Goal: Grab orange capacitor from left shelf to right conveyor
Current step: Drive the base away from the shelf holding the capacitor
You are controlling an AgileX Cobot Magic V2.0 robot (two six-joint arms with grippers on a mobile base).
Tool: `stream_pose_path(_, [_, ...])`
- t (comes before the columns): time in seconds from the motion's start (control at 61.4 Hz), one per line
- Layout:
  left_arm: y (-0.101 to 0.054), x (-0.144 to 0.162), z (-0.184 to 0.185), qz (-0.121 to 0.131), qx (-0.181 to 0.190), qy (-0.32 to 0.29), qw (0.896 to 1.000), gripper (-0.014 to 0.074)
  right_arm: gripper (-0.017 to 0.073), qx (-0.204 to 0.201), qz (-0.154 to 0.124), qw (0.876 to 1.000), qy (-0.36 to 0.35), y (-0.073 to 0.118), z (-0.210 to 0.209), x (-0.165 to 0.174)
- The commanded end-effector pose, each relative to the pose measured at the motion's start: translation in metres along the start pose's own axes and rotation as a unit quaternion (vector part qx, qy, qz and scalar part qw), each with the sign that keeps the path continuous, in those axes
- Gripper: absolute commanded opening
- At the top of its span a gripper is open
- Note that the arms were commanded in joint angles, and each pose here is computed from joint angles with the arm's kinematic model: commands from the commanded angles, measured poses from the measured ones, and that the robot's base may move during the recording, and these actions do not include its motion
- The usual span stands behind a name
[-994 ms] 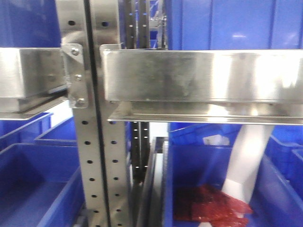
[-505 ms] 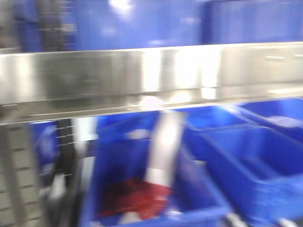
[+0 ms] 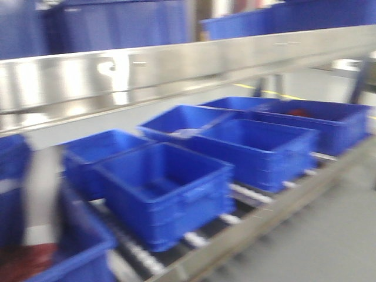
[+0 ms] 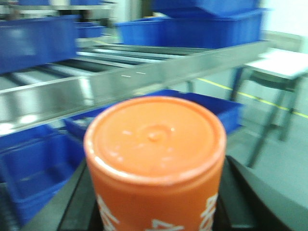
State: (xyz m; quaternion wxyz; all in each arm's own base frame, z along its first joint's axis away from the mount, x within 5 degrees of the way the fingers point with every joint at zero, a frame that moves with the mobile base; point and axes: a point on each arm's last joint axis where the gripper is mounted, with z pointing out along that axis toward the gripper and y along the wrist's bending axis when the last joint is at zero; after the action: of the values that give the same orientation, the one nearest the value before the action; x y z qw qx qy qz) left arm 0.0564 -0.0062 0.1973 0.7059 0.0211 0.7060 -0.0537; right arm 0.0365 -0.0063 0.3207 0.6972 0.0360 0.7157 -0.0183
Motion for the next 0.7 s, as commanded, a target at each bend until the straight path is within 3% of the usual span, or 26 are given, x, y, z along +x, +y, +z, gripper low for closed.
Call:
stream_pose_path(0.0, [0.0001, -0.0105, -0.0016, -0.002, -0.001, -0.053, 0.999, -0.0127, 0.0067, -0.001, -0.008, 0.999, -0.053, 0.0006, -0.0027, -0.0174])
stream_pose_path(0.685, [0.0001, -0.0105, -0.0016, -0.002, -0.001, -0.053, 0.999, -0.0127, 0.0067, -0.001, -0.008, 0.999, -0.052, 0.0006, -0.0027, -0.0173])
